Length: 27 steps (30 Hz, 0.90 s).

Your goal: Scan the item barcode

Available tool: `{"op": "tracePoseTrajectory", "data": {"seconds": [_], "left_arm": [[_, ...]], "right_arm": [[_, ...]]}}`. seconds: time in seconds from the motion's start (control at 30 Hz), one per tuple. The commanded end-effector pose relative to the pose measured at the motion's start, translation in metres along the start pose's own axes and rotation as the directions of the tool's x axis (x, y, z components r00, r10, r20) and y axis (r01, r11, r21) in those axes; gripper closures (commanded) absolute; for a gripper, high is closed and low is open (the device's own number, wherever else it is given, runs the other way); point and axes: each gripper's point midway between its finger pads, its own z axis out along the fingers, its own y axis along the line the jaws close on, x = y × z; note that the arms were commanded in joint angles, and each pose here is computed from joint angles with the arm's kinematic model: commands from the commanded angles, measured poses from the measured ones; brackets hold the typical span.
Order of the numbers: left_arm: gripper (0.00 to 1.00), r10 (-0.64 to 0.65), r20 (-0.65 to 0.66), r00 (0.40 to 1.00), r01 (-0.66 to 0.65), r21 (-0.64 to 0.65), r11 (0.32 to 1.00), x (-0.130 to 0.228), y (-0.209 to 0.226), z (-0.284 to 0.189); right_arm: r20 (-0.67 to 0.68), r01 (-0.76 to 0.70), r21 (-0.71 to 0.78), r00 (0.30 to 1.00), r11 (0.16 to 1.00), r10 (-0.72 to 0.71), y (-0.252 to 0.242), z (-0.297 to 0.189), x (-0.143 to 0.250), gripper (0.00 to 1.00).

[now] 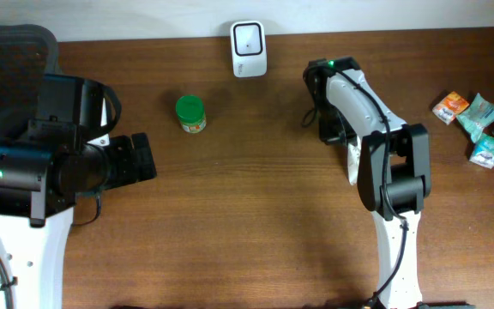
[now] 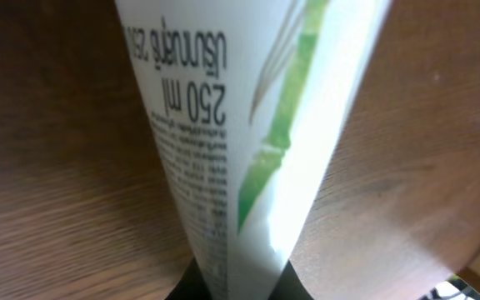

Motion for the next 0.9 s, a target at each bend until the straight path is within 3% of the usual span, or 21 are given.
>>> {"op": "tracePoseTrajectory", "data": {"seconds": [0.0,0.1,0.27,0.4,0.43,0.5,0.63,0.73,0.8,0.87], "left_arm": [[0.01,-0.012,0.017,1.000,0.012,0.002,1.000,0.000,0.001,-0.004],[0.01,-0.012,0.017,1.000,0.012,0.002,1.000,0.000,0.001,-0.004],[0.01,-0.012,0.017,1.000,0.012,0.002,1.000,0.000,0.001,-0.004],[0.01,-0.012,0.017,1.000,0.012,0.003,1.000,0.000,0.001,-0.004],[0.01,-0.012,0.017,1.000,0.012,0.002,1.000,0.000,0.001,-0.004],[0.01,-0.012,0.017,1.000,0.012,0.002,1.000,0.000,0.001,-0.004],[0.01,-0.012,0.017,1.000,0.012,0.002,1.000,0.000,0.001,-0.004],[0.01,-0.012,0.017,1.000,0.012,0.002,1.000,0.000,0.001,-0.004],[0.01,-0.012,0.017,1.000,0.012,0.003,1.000,0.000,0.001,-0.004],[0.01,-0.012,0.017,1.000,0.012,0.002,1.000,0.000,0.001,-0.004]], "right_arm": [[0.020,0.027,0.009,0.999,1.000,-0.027,0.015,-0.007,0.005,0.82],[0.038,0.087,-0.021,0.996,0.996,-0.086,0.046,-0.019,0.014,0.74],[0.098,0.217,-0.073,0.973,0.973,-0.210,0.106,-0.052,0.035,0.40],[0.176,0.275,-0.088,0.950,0.957,-0.257,0.128,-0.093,0.039,0.39],[0.193,0.276,-0.084,0.947,0.957,-0.256,0.126,-0.101,0.037,0.34],[0.237,0.256,-0.073,0.943,0.964,-0.233,0.117,-0.118,0.027,0.03],[0.250,0.167,-0.076,0.957,0.983,-0.144,0.080,-0.120,0.001,0.01],[0.170,0.099,-0.125,0.982,0.987,-0.077,0.037,-0.092,-0.014,0.02],[0.111,0.161,-0.271,0.985,0.949,-0.135,0.026,-0.077,-0.015,0.00],[0.092,0.197,-0.413,0.980,0.889,-0.175,0.026,-0.071,-0.013,0.13]]}}
